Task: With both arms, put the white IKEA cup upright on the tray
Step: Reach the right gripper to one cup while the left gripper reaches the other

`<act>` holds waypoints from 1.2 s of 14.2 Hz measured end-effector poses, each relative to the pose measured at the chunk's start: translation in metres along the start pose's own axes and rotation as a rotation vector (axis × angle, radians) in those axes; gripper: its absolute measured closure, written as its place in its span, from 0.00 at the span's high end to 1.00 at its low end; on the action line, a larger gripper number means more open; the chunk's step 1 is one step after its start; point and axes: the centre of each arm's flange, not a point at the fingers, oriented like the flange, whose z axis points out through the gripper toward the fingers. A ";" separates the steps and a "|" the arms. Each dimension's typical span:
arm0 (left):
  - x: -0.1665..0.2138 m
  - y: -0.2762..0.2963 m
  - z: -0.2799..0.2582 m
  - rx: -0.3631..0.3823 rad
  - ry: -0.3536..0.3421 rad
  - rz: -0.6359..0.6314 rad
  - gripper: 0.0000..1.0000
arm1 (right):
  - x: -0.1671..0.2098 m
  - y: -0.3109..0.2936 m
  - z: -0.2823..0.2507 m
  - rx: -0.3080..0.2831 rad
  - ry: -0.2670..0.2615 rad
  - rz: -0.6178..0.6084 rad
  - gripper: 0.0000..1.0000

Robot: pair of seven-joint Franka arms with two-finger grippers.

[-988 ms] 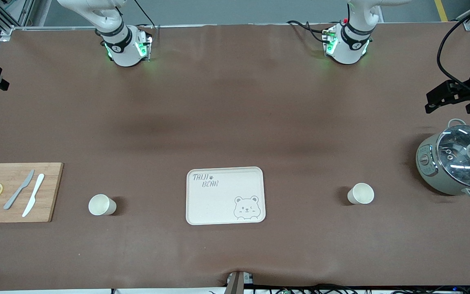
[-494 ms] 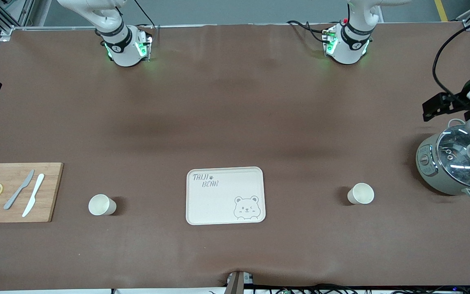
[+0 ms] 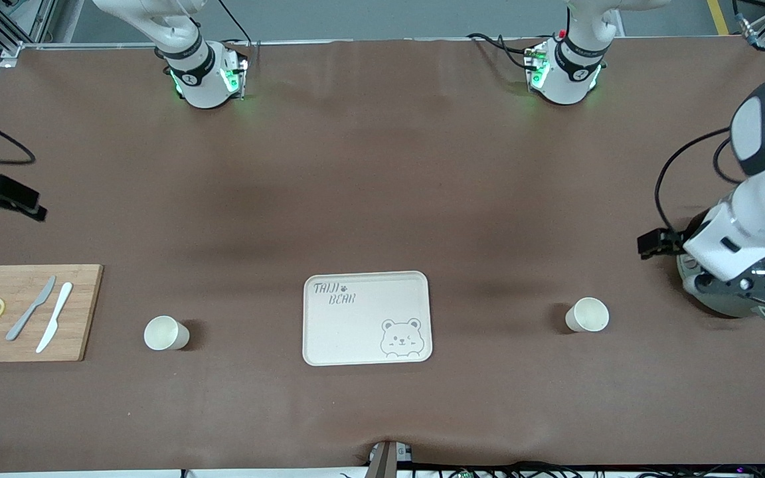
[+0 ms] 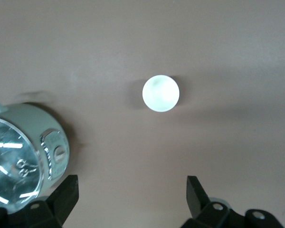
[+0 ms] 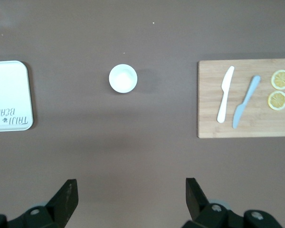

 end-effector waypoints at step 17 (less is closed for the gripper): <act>0.068 0.006 0.214 -0.024 -0.029 0.020 1.00 | 0.101 -0.012 0.229 -0.032 0.015 -0.027 1.00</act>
